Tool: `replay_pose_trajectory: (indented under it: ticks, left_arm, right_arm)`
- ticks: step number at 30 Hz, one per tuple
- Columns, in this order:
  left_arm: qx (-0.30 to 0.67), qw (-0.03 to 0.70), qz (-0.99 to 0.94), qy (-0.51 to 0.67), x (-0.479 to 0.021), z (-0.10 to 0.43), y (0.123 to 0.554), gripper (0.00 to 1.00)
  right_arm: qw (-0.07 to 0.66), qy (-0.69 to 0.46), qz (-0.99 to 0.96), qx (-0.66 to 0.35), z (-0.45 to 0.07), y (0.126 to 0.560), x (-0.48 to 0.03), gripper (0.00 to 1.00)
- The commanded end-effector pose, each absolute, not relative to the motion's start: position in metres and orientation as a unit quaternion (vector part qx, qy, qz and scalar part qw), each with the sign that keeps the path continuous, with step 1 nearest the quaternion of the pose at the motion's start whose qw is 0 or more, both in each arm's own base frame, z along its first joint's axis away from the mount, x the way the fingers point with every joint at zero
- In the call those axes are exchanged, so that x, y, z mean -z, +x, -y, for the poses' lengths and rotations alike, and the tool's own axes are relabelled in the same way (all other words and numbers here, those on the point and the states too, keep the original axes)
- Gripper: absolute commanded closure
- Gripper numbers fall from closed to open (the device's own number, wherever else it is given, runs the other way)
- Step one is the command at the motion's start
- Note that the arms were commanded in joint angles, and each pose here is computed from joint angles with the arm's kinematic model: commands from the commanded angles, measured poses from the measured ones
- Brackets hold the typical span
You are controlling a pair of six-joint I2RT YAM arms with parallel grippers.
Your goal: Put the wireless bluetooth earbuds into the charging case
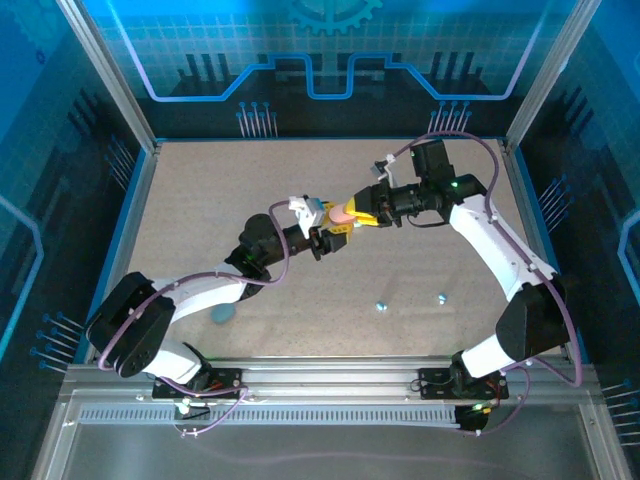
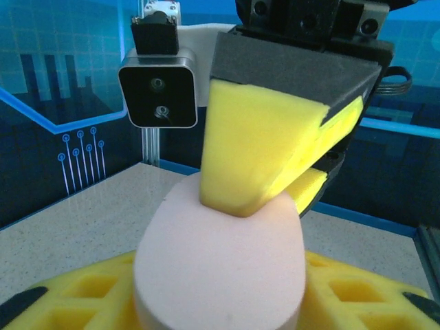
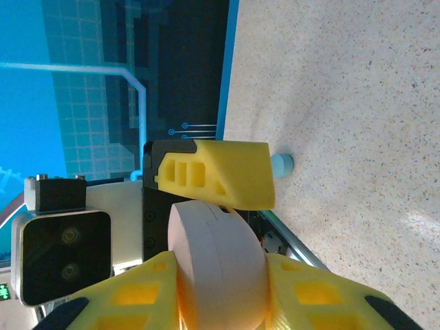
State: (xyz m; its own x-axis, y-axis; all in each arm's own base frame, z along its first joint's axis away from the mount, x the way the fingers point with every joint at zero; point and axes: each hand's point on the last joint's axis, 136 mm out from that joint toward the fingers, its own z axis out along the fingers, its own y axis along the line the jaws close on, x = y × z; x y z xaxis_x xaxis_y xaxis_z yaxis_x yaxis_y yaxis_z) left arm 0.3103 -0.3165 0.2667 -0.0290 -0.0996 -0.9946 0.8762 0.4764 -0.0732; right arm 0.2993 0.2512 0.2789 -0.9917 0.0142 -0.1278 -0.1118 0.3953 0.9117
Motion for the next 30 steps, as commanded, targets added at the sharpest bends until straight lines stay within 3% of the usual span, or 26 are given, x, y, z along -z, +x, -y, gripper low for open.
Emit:
replay_pose_trajectory:
  ticks: [1, 10, 16, 30]
  left_arm:
    - [0.388, 0.619, -0.595, 0.335, -0.267, 0.321, 0.312, 0.43]
    - [0.353, 0.613, -0.624, 0.331, -0.25, 0.309, 0.312, 0.35]
    - [0.329, 0.629, -0.633, 0.309, -0.25, 0.292, 0.31, 0.31]
    - [0.282, 0.604, -0.705, 0.242, -0.263, 0.261, 0.316, 0.29]
  right_arm:
    - [0.071, -0.015, -0.827, -0.558, -0.249, 0.308, -0.281, 0.81]
    - [0.103, 0.056, -0.836, -0.535, -0.223, 0.341, -0.249, 0.82]
    - [0.113, 0.129, -0.856, -0.487, -0.188, 0.367, -0.191, 0.81]
    - [0.02, 0.136, -0.885, -0.444, -0.201, 0.389, -0.07, 0.8]
